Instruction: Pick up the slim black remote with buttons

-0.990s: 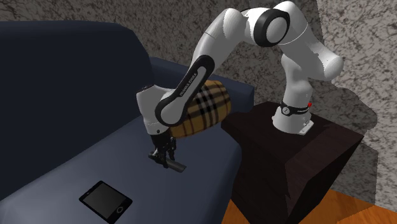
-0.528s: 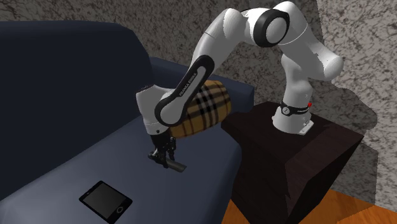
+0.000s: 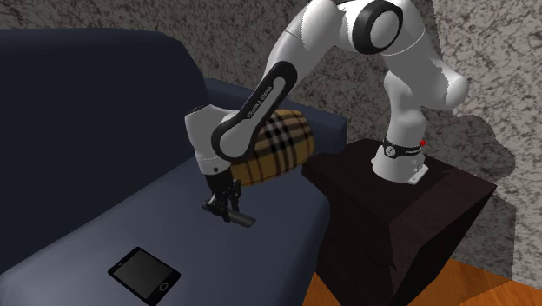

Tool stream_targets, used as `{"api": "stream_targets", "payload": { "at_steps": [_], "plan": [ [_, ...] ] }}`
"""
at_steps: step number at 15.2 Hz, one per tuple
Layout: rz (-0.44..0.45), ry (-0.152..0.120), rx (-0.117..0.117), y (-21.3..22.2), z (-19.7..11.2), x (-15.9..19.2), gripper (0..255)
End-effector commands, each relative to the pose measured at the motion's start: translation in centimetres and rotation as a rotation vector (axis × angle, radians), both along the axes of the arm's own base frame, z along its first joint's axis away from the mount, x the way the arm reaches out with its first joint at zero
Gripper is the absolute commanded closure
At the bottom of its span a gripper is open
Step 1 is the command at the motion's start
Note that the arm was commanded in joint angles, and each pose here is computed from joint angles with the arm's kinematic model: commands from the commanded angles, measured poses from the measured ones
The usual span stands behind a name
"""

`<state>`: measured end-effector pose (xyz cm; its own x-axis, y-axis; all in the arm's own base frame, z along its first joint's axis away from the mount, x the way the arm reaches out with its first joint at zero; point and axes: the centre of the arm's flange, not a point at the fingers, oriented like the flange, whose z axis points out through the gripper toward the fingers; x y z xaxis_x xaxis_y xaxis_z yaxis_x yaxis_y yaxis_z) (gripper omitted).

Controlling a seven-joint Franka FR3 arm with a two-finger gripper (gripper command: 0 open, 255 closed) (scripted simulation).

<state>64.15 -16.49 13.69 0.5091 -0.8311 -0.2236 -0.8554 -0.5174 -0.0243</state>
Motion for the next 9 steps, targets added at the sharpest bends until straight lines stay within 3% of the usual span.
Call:
{"api": "stream_targets", "payload": {
  "at_steps": [1,9],
  "plan": [
    [0.0,0.0,0.0,-0.1,1.0,0.0,255],
    [0.0,0.0,0.0,-0.1,4.3,0.0,255]
  ]
}}
